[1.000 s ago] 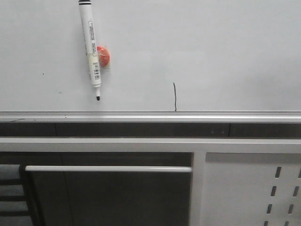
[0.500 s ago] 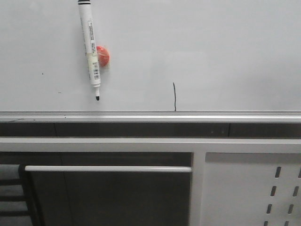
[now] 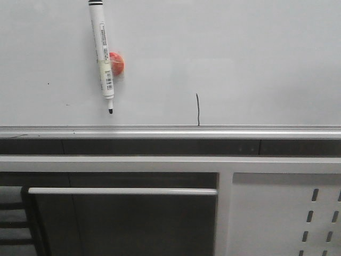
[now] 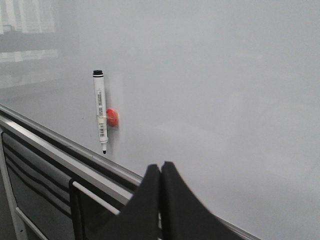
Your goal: Write number 1 on whiteboard
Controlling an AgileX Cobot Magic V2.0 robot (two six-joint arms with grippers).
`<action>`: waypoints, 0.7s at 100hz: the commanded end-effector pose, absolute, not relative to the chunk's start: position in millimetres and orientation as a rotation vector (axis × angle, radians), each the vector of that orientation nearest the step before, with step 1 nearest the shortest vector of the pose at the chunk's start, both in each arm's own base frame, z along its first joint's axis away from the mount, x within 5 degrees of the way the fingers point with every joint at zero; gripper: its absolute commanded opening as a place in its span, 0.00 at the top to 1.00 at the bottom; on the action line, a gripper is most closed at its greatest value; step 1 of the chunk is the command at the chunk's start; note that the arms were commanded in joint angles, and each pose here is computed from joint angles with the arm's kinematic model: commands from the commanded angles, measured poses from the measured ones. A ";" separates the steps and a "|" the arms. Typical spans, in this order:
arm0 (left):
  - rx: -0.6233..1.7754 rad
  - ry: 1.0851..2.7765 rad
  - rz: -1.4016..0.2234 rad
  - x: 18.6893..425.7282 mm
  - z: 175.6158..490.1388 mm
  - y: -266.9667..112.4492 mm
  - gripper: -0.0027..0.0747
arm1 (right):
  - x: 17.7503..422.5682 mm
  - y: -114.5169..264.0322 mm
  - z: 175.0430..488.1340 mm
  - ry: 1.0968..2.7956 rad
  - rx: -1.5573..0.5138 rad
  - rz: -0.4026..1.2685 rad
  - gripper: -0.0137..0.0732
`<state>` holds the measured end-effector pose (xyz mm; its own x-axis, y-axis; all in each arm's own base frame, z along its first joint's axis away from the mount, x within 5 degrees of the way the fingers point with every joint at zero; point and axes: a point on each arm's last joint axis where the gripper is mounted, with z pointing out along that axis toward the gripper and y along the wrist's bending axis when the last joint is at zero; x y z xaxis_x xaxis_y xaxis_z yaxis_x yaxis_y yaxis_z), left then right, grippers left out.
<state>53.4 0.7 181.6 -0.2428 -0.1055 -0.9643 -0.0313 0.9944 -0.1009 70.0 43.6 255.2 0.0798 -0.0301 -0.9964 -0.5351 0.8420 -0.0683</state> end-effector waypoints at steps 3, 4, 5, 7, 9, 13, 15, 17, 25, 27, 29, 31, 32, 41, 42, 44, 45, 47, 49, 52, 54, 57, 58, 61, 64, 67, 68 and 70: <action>-0.094 1.759 -0.061 53.4 180.1 1.1 0.99 | 72.4 40.2 266.6 1.414 -0.437 0.362 0.93; -0.092 1.759 -0.058 53.4 180.1 1.2 0.99 | 72.4 40.2 266.6 1.414 -0.437 0.362 0.93; -0.089 1.759 -0.053 53.4 180.2 1.3 0.99 | 72.4 40.2 266.6 1.414 -0.437 0.362 0.93; -0.085 1.757 -0.048 53.4 180.4 1.4 0.99 | 72.4 40.2 266.6 1.414 -0.437 0.362 0.93; -0.085 1.757 -0.049 53.4 180.4 1.4 0.99 | 72.4 40.2 266.6 1.414 -0.437 0.362 0.93; -0.085 1.757 -0.049 53.4 180.4 1.4 0.99 | 72.4 40.2 266.6 1.414 -0.437 0.362 0.93; -0.085 1.757 -0.049 53.4 180.4 1.4 0.99 | 72.4 40.2 266.6 1.414 -0.437 0.362 0.93; -0.085 1.757 -0.049 53.4 180.4 1.4 0.99 | 72.4 40.2 266.6 1.414 -0.437 0.362 0.93; -0.085 1.757 -0.049 53.4 180.4 1.4 0.99 | 72.4 40.2 266.6 1.414 -0.437 0.362 0.93; -0.085 1.757 -0.049 53.4 180.4 1.4 0.99 | 72.4 40.2 266.6 1.414 -0.437 0.362 0.93; -0.085 1.757 -0.049 53.4 180.4 1.4 0.99 | 72.4 40.2 266.6 1.414 -0.437 0.362 0.93; -0.085 1.757 -0.049 53.4 180.4 1.4 0.99 | 72.4 40.2 266.6 1.414 -0.437 0.362 0.93; -0.085 1.757 -0.049 53.4 180.4 1.4 0.99 | 72.4 40.2 266.6 1.414 -0.437 0.362 0.93; -0.085 1.757 -0.049 53.4 180.4 1.4 0.99 | 72.4 40.2 266.6 1.414 -0.437 0.362 0.93; -0.085 1.757 -0.049 53.4 180.4 1.4 0.99 | 72.4 40.2 266.6 1.414 -0.437 0.362 0.93; -0.085 1.757 -0.049 53.4 180.4 1.4 0.99 | 72.4 40.2 266.6 1.414 -0.437 0.362 0.93; -0.085 1.757 -0.049 53.4 180.4 1.4 0.99 | 72.4 40.2 266.6 1.414 -0.437 0.362 0.93; -0.085 1.757 -0.049 53.4 180.4 1.4 0.99 | 72.4 40.2 266.6 1.414 -0.437 0.362 0.93; -0.085 1.757 -0.049 53.4 180.4 1.4 0.99 | 72.4 40.2 266.6 1.414 -0.437 0.362 0.93; -0.085 1.757 -0.049 53.4 180.4 1.4 0.99 | 72.4 40.2 266.6 1.414 -0.437 0.362 0.93; -0.085 1.757 -0.049 53.4 180.4 1.4 0.99 | 72.4 40.2 266.6 1.414 -0.437 0.362 0.93; -0.085 1.757 -0.049 53.4 180.4 1.4 0.99 | 72.4 40.2 266.6 1.414 -0.437 0.362 0.93; -0.085 1.757 -0.049 53.4 180.4 1.4 0.99 | 72.4 40.2 266.6 1.414 -0.437 0.362 0.93; -0.085 1.757 -0.049 53.4 180.4 1.4 0.99 | 72.4 40.2 266.6 1.414 -0.437 0.362 0.93; -0.085 1.757 -0.049 53.4 180.4 1.4 0.99 | 72.4 40.2 266.6 1.414 -0.437 0.362 0.93; -0.085 1.757 -0.049 53.4 180.4 1.4 0.99 | 72.4 40.2 266.6 1.414 -0.437 0.362 0.93; -0.085 1.757 -0.049 53.4 180.4 1.4 0.99 | 72.4 40.2 266.6 1.414 -0.437 0.362 0.93; -0.085 1.757 -0.049 53.4 180.4 1.4 0.99 | 72.4 40.2 266.6 1.414 -0.437 0.362 0.93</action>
